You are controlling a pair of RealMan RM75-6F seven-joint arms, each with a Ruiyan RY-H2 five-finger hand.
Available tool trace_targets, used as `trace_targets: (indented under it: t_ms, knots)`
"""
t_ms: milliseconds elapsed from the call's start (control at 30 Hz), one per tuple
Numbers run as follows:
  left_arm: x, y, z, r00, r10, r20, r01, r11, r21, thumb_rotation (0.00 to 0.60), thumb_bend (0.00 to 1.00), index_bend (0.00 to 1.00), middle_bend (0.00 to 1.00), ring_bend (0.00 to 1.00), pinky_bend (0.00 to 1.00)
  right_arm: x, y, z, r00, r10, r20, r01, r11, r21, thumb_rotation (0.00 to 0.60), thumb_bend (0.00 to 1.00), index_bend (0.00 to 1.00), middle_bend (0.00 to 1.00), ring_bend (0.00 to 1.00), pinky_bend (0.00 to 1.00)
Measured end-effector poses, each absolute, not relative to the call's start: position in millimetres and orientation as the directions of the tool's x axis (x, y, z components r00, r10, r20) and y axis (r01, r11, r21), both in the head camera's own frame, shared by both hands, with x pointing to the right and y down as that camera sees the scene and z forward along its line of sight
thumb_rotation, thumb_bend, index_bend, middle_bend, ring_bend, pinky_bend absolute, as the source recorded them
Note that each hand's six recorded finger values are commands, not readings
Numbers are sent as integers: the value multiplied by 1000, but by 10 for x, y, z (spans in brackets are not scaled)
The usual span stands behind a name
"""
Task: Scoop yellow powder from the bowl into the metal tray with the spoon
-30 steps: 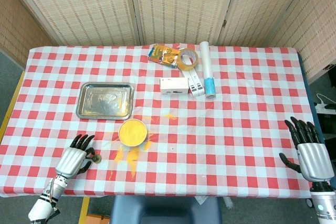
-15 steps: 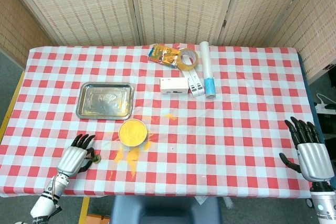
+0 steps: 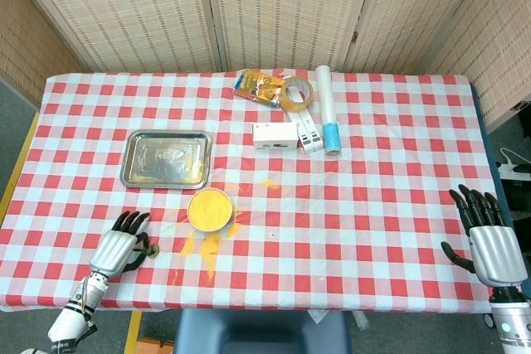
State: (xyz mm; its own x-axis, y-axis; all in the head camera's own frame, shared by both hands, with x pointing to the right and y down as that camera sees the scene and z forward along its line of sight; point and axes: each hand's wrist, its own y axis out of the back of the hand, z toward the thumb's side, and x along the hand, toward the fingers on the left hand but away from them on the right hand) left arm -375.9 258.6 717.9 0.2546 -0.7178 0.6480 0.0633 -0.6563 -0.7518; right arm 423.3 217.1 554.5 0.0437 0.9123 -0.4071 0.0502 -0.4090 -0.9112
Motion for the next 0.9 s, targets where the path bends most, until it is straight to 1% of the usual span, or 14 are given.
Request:
trace_targets:
  t_ms: [167,433,767,900]
  knots:
    - [-3773,2579,7183,251,-718,649,61,-657,-751,600,391,524,66,0,41,4232,2170,5550,43,912,-408,49,-410,-911,600,163,0,0,0,0]
    - [-3783,2574,7172,250,-722,645,53,-655,-754,600,402,589,96,0,41,4231,2170,5556,43,911,-410,48,-412,-910,600,163,0,0,0,0]
    - [-3796,2568,7158,248,-729,638,45,-649,-760,600,403,599,106,0,41,4229,2171,5564,43,910,-412,46,-414,-909,600,163,0,0,0,0]
    - [-3794,2556,7143,249,-737,629,37,-642,-766,600,402,621,122,0,41,4227,2171,5567,43,910,-413,46,-415,-909,600,163,0,0,0,0]
